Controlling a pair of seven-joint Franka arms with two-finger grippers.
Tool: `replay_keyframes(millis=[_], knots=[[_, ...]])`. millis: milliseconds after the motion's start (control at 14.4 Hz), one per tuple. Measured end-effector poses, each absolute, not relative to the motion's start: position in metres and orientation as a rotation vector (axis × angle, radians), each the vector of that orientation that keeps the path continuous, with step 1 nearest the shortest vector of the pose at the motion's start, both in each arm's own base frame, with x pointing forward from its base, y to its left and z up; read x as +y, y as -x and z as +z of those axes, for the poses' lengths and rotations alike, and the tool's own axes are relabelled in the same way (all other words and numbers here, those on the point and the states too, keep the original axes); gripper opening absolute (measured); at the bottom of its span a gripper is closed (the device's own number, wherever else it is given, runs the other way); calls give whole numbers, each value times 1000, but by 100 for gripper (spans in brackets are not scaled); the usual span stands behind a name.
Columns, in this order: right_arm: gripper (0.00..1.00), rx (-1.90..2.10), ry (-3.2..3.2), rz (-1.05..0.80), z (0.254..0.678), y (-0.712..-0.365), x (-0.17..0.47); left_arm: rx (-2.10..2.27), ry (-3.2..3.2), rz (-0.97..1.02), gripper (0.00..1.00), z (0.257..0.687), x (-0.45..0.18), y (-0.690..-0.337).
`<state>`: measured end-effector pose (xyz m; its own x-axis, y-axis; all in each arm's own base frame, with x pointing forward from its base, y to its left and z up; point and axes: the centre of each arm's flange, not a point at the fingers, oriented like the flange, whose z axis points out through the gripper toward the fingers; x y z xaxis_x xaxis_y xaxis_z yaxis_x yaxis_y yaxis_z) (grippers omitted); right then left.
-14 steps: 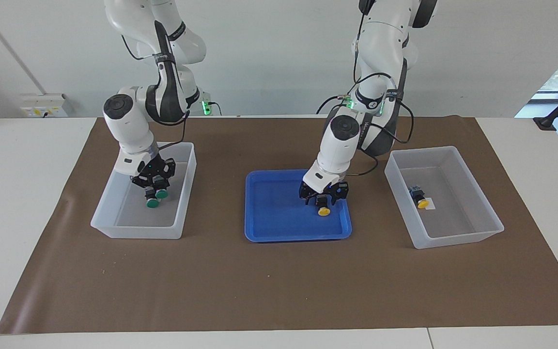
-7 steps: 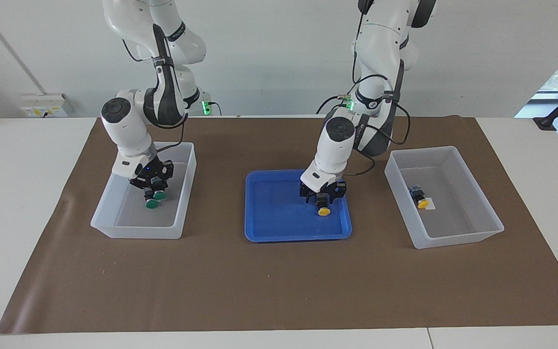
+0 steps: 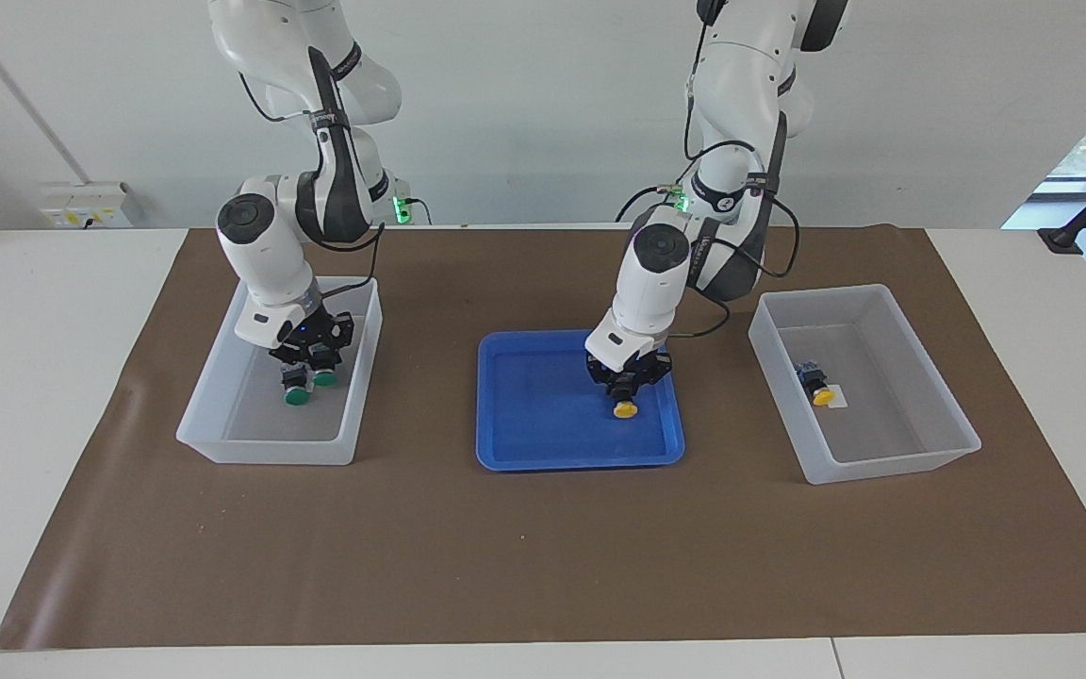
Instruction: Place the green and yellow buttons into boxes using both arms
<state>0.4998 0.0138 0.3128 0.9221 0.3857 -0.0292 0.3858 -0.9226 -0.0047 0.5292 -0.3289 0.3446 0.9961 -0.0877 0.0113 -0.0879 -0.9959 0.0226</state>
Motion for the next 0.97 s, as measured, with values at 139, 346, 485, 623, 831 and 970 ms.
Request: replay_keyframes(millis=[139,346,485,623,831,970], knots=[[41,614,-3080,-50,312,-500,13,-56,-3132,-17,41,415,-302,-544],[41,608,-3081,-49,312,-500,10,55,-3133,-16,41,513,-216,-565],[43,606,-3081,-49,312,-500,9,35,-3134,-24,41,538,-139,-576],[60,605,-3081,-48,312,-500,9,-14,-3133,-47,41,535,-56,-586],[90,598,-3086,-80,324,-507,7,-58,-3124,-93,41,504,39,-584],[100,598,-3090,-145,359,-522,7,-42,-3124,-74,41,466,66,-578]])
